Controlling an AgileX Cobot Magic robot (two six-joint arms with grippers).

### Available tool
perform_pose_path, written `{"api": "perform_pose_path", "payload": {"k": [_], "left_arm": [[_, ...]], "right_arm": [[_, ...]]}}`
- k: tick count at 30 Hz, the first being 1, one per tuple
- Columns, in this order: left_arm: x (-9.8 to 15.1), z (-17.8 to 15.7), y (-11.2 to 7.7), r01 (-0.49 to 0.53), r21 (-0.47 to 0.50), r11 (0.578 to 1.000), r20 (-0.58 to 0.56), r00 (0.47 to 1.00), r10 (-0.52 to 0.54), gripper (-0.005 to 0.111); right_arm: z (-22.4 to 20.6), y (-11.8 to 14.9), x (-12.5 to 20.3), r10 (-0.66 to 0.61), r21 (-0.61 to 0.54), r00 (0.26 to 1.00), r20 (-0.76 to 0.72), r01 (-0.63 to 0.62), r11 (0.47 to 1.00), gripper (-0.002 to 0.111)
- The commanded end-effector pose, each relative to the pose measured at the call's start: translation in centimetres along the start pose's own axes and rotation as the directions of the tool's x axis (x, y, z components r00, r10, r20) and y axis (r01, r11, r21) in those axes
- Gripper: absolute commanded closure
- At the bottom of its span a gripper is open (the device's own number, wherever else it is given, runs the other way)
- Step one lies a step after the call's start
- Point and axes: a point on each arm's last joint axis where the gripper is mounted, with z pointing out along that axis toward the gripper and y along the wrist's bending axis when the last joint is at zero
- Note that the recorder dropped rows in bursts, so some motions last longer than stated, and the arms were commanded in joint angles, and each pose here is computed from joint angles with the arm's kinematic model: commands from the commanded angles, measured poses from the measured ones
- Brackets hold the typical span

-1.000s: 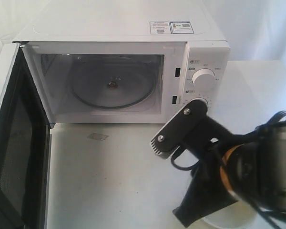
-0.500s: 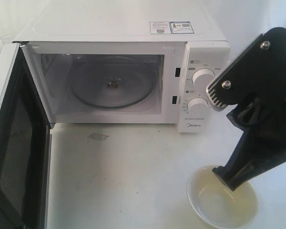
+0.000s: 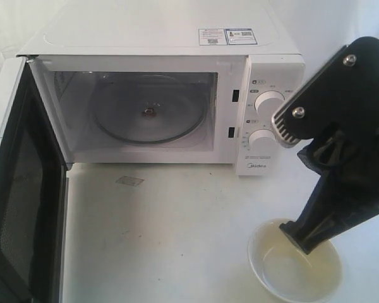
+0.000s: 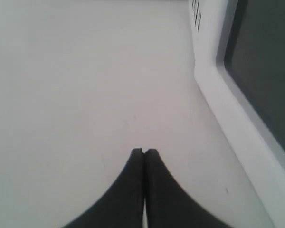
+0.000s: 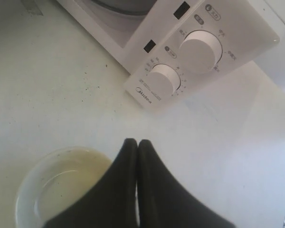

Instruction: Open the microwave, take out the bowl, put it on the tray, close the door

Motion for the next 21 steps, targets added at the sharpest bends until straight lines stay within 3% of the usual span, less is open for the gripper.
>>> {"api": "perform_pose_path", "payload": {"k": [1,3,5,7,9,15,18,21], "left_arm": [[-3.5,-0.8,0.4,-0.022,-0.063,0.998,0.387,0.921,0.045,0.107],[-6.0,-2.1,0.5,-0.012,-0.081,0.997,0.541,0.840,0.054,0.107],[-8.3,-3.5,0.5,-0.020,-0.092,0.996,0.613,0.787,0.072,0.107],[-10.8,-5.3,0.3,-0.058,-0.114,0.992,0.636,0.763,0.118,0.107],[-13.1,-6.6,0.1,-0.090,-0.115,0.989,0.599,0.788,0.141,0.107],[-19.2,-9.5,-0.5,-0.184,-0.056,0.981,0.357,0.914,0.191,0.107],[-21.0,-9.6,-0.8,-0.200,0.014,0.980,0.132,0.972,0.197,0.107],[-21.7,-8.8,-0.9,-0.201,0.086,0.976,-0.120,0.970,0.211,0.107]], "right_arm": [[-0.1,-0.2,-0.1,0.005,0.006,1.000,0.008,-0.005,1.000,0.108],[-0.1,-0.2,-0.1,0.005,0.006,1.000,0.008,-0.005,1.000,0.108],[-0.1,-0.2,-0.1,0.005,0.006,1.000,0.008,-0.005,1.000,0.108],[-0.1,-0.2,-0.1,0.005,0.006,1.000,0.008,-0.005,1.000,0.108],[-0.1,-0.2,-0.1,0.005,0.006,1.000,0.008,-0.005,1.000,0.108],[-0.1,-0.2,-0.1,0.005,0.006,1.000,0.008,-0.005,1.000,0.108],[-0.1,-0.3,0.0,0.005,0.015,1.000,-0.004,-0.005,1.000,0.108],[-0.1,-0.5,0.2,0.006,0.031,1.000,-0.028,-0.005,1.000,0.108]]}}
